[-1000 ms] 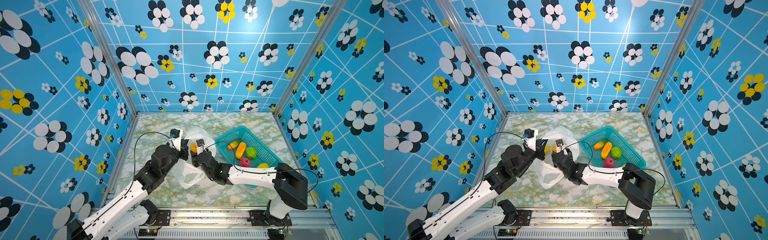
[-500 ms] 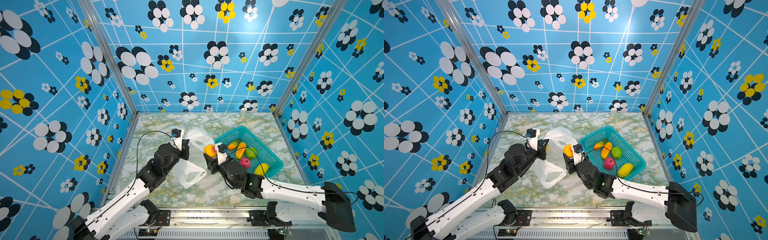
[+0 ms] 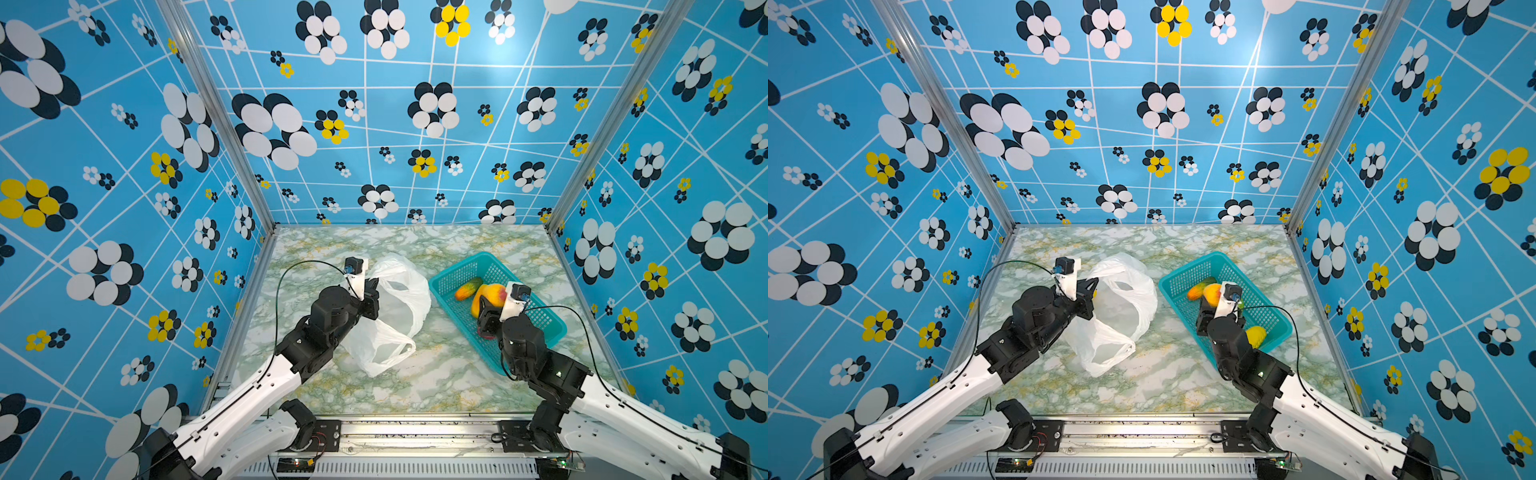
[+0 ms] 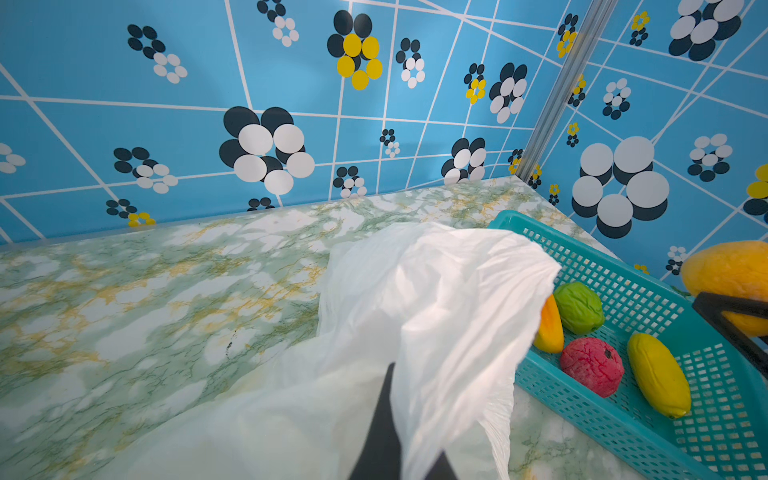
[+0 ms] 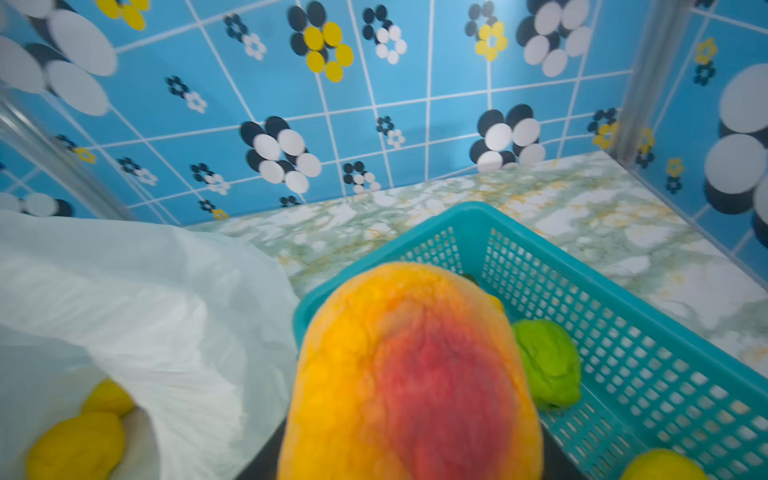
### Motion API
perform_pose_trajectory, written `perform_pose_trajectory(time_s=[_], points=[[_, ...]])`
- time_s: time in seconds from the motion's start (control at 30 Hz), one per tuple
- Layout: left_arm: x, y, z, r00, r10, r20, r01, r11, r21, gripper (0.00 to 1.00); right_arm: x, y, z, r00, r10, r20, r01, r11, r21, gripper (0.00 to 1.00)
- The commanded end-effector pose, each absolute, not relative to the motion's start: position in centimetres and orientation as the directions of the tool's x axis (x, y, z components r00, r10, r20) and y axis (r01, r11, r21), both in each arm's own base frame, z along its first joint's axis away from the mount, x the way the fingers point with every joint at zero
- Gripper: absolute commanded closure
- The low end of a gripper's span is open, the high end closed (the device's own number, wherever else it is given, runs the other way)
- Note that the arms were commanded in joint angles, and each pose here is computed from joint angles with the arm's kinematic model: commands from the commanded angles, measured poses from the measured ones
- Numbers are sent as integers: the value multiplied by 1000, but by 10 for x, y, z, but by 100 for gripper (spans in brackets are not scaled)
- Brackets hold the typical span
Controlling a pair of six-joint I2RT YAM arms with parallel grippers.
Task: Untie the knot of the plastic bag and take out the fruit
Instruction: 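Carry the peach over the teal basket with the right gripper and release it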
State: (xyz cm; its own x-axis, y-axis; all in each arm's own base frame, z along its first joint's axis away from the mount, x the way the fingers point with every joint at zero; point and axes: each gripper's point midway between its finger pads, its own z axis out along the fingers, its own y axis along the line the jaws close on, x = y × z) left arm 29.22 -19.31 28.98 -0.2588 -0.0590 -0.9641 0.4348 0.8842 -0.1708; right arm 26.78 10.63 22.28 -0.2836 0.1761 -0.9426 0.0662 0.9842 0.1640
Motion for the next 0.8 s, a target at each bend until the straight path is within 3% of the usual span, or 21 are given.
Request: perform_pose_trajectory(time_s=[0.0, 0.23, 0.5, 0.7, 0.77], points=[[292, -191, 304, -241, -89, -967, 434, 881, -189, 100, 263, 69, 179, -429, 205, -880, 238, 965, 109, 70], [288, -187, 312, -226, -100, -969, 439, 878, -193, 100, 267, 38, 123, -576, 246, -780, 381, 924, 11, 74], [285, -186, 312, -228, -103, -968, 442, 875, -197, 100, 278, 40, 72, -663, 353, -661, 383, 918, 106, 76], [288, -187, 310, -228, -98, -969, 438, 878, -192, 100, 278, 31, 53, -664, 381, -644, 418, 903, 103, 63], [288, -187, 309, -232, -98, -968, 436, 879, -193, 100, 279, 31, 51, -670, 383, -636, 424, 901, 96, 53]])
